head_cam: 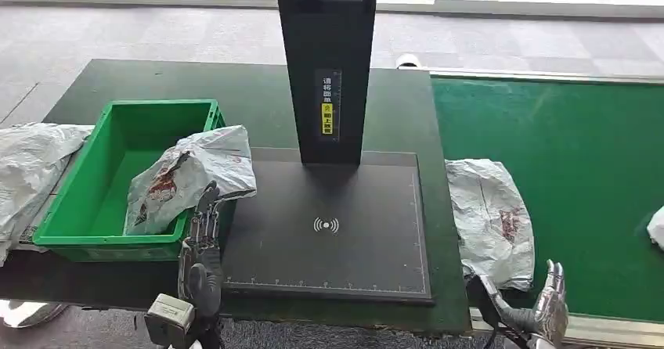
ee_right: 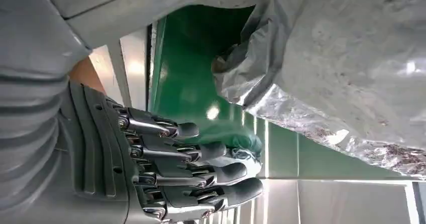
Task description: Moved the parcel from conveyor to table for the left to box.
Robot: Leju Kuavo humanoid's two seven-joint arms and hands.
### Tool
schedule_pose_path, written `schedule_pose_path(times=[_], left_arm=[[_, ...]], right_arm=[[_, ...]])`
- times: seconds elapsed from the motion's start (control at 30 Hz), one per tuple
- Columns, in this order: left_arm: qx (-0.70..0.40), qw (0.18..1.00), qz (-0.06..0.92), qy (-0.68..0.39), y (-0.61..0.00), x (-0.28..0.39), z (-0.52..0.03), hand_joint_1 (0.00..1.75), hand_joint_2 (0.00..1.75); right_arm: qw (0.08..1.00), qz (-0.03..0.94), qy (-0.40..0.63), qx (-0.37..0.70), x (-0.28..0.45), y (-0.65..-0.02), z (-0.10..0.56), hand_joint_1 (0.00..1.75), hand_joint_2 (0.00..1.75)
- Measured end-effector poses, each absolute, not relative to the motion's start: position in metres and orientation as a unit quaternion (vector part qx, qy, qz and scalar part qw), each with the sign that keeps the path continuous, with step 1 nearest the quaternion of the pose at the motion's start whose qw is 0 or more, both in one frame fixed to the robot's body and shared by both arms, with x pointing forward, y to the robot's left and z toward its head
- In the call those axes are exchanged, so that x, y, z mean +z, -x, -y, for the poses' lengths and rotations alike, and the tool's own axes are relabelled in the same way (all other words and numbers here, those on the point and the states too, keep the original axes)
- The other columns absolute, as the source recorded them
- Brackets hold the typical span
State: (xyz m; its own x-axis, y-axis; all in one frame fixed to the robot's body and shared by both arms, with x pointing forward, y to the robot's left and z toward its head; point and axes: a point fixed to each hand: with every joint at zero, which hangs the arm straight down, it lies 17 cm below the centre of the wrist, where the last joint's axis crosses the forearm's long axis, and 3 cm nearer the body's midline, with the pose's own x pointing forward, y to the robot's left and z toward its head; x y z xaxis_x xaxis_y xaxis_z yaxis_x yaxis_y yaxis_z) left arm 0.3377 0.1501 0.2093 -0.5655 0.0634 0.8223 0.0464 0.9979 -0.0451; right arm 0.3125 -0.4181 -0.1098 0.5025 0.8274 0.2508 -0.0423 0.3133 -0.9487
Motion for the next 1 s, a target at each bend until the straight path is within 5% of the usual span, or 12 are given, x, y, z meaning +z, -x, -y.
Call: schedule_pose_path(times=[0.9,0.93,1.0], left_arm=[[0.01,0.472,0.882,0.005,-0.34,0.205,-0.16,0.0,0.0],[0.011,0.473,0.881,0.005,-0.34,0.205,-0.161,0.0,0.0],[0.012,0.474,0.88,0.003,-0.34,0.205,-0.162,0.0,0.0]], right_arm=[[0.705,0.405,0.482,0.326,-0.104,-0.358,0.378,0.0,1.75],[0.708,0.402,0.48,0.328,-0.106,-0.357,0.377,0.07,1.75],[0.719,0.393,0.466,0.335,-0.114,-0.354,0.373,1.01,1.75]])
